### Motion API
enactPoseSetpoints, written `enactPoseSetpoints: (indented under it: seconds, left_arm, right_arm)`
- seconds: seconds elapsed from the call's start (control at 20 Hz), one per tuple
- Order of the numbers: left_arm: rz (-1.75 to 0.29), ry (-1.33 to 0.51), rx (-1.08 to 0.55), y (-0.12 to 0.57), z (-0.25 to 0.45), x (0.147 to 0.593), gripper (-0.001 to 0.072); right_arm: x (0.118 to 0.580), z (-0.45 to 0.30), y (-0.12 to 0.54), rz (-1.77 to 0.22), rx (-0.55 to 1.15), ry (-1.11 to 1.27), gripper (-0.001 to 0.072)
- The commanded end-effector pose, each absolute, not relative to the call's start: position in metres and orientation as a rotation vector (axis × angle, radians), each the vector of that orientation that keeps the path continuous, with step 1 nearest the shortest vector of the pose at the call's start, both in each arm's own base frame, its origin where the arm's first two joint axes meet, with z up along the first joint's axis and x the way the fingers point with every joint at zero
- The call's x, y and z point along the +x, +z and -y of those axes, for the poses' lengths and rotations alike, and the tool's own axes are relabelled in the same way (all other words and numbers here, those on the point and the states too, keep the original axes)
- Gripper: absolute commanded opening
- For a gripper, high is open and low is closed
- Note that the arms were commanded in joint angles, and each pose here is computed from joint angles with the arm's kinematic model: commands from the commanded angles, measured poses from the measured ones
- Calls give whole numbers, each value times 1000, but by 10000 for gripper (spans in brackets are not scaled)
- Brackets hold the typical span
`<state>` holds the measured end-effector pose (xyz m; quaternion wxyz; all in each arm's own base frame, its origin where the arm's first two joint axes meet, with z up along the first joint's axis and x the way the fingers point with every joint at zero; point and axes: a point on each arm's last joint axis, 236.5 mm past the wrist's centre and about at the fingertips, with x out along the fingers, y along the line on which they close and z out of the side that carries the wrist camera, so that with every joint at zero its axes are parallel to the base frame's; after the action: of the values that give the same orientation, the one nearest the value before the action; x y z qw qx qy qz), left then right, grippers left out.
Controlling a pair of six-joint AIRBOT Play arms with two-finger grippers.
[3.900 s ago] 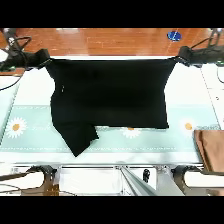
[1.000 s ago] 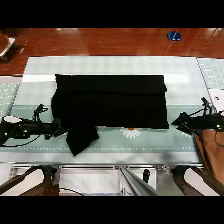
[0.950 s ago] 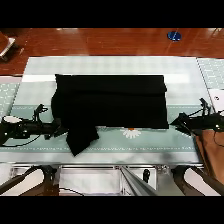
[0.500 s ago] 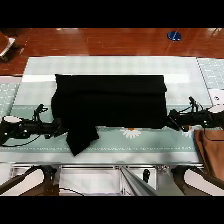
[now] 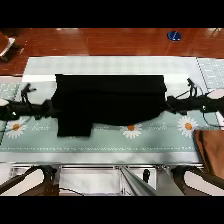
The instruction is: Fold the shirts.
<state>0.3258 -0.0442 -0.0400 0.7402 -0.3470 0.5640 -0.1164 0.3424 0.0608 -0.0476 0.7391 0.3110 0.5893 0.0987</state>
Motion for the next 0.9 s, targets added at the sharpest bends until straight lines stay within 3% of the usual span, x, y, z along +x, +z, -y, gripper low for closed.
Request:
enactPoseSetpoints:
  seconds: [0.0,0.15,0.45,0.75,0.8,0.85]
  left_arm:
    - [-1104,-241,-743,13,30,382,25]
    - [-994,-222,-710,38,31,433,24]
    - [-1038,-224,-738,7,40,503,25]
    - [-1137,-241,-761,-42,52,522,27]
    - [-1138,-236,-759,-48,54,524,66]
    - [-1139,-257,-728,-52,58,524,296]
  right_arm:
    - [385,-49,-18,-1214,626,216,21]
    - [425,-37,-6,-1141,634,185,22]
    - [497,-21,-16,-1092,663,160,22]
    - [538,-32,-42,-1088,802,196,23]
    - [539,-32,-49,-1094,810,196,41]
    - [537,-32,-58,-1110,805,195,192]
